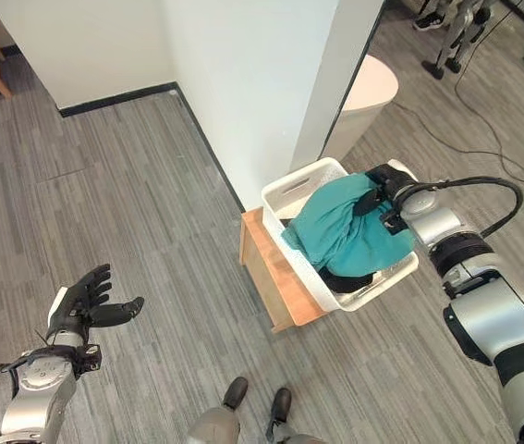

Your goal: Pick up bed clothes into laundry basket.

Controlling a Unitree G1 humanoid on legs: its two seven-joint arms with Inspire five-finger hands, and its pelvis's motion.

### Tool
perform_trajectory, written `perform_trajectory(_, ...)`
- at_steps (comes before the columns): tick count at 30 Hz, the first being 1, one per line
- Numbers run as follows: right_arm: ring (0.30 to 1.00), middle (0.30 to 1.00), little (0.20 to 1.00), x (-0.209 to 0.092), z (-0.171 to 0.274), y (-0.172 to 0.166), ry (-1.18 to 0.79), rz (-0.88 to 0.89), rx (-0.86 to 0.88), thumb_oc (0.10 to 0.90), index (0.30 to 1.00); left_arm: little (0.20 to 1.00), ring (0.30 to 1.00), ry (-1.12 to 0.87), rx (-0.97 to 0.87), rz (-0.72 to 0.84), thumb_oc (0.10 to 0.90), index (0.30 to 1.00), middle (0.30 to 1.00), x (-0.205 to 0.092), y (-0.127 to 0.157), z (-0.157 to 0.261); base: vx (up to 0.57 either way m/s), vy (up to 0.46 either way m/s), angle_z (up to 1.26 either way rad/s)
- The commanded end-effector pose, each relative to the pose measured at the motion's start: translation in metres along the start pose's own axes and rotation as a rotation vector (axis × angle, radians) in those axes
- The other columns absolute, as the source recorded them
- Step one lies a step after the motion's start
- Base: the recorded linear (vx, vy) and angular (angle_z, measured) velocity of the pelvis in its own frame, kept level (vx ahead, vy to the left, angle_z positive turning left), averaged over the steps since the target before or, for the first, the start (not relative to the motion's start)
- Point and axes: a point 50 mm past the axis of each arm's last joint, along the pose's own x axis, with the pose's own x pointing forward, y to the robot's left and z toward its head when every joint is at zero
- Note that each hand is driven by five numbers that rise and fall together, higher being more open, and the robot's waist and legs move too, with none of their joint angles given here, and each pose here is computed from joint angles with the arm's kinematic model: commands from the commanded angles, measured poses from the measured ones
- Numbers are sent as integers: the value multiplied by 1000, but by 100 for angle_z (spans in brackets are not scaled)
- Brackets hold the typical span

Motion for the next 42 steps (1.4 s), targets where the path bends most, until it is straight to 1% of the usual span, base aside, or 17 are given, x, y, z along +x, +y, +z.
perform_trajectory(1, 900, 900, 900, -3, 25, -21, -66, -71, -143, 800, 900, 900, 900, -311, 25, 17, 800, 900, 900, -2, 5, 63, -12, -2, 7)
perform_trajectory(4, 900, 900, 900, -1, 25, -12, -38, -8, -236, 800, 900, 900, 900, -328, 51, 8, 800, 900, 900, -1, 6, 68, 6, 2, 11)
perform_trajectory(11, 900, 900, 900, -13, 61, -27, -85, -6, -635, 800, 900, 900, 900, -285, 44, 233, 800, 900, 900, -6, 62, 62, 8, 2, 6)
perform_trajectory(17, 900, 900, 900, -81, 112, -55, -361, -138, -1143, 800, 900, 900, 900, -217, 29, 426, 800, 900, 900, -29, 107, 42, 3, 4, -5)
perform_trajectory(22, 900, 900, 900, -126, 122, -102, -362, -269, -1213, 800, 900, 900, 900, -216, 44, 438, 800, 900, 900, -34, 113, 42, 15, 4, -12)
perform_trajectory(23, 900, 900, 900, -145, 122, -128, -361, -347, -1168, 800, 900, 900, 900, -227, 54, 439, 800, 900, 900, -37, 114, 43, 6, 18, -9)
perform_trajectory(25, 900, 900, 900, -152, 120, -133, -391, -357, -1135, 800, 900, 900, 900, -234, 54, 434, 800, 900, 900, -39, 111, 42, 11, 20, -6)
perform_trajectory(26, 900, 900, 900, -170, 121, -140, -532, -347, -955, 800, 900, 900, 900, -243, 33, 431, 800, 900, 900, -41, 108, 38, 29, 19, -16)
perform_trajectory(28, 900, 900, 900, -174, 113, -137, -579, -312, -892, 800, 900, 900, 900, -242, 35, 422, 800, 900, 900, -42, 106, 37, 18, 5, -27)
perform_trajectory(31, 900, 900, 900, -180, 78, -120, -790, -234, -554, 800, 900, 900, 900, -229, -33, 371, 800, 900, 900, -39, 83, 21, 0, -16, -36)
perform_trajectory(32, 900, 900, 900, -185, 59, -111, -860, -257, -410, 800, 900, 900, 900, -311, -35, 311, 800, 900, 900, -35, 64, 40, 51, -31, -7)
perform_trajectory(33, 900, 900, 900, -188, 50, -111, -845, -265, -396, 800, 900, 900, 900, -318, -18, 298, 800, 900, 900, -33, 63, 44, 40, -34, 20)
perform_trajectory(35, 900, 900, 900, -180, 19, -84, -888, -231, -159, 800, 900, 900, 900, -345, -62, 214, 800, 900, 900, -16, 36, 51, 11, -60, 52)
perform_trajectory(36, 900, 900, 900, -171, -11, -43, -859, -92, 31, 800, 900, 900, 900, -350, -59, 132, 800, 900, 900, -7, 13, 54, 12, -81, 102)
perform_trajectory(37, 900, 900, 900, -172, -12, -43, -854, -93, 33, 800, 900, 900, 900, -350, -55, 128, 800, 900, 900, -7, 12, 54, -52, -122, 197)
perform_trajectory(39, 900, 900, 900, -161, -52, 5, -740, 9, 256, 800, 900, 900, 900, -312, -117, 85, 800, 900, 900, -5, -9, 41, -79, -173, 225)
perform_trajectory(42, 900, 900, 900, -152, -60, 34, -693, 75, 362, 800, 900, 900, 900, -288, -171, 77, 800, 900, 900, -7, -20, 31, -258, -242, 148)
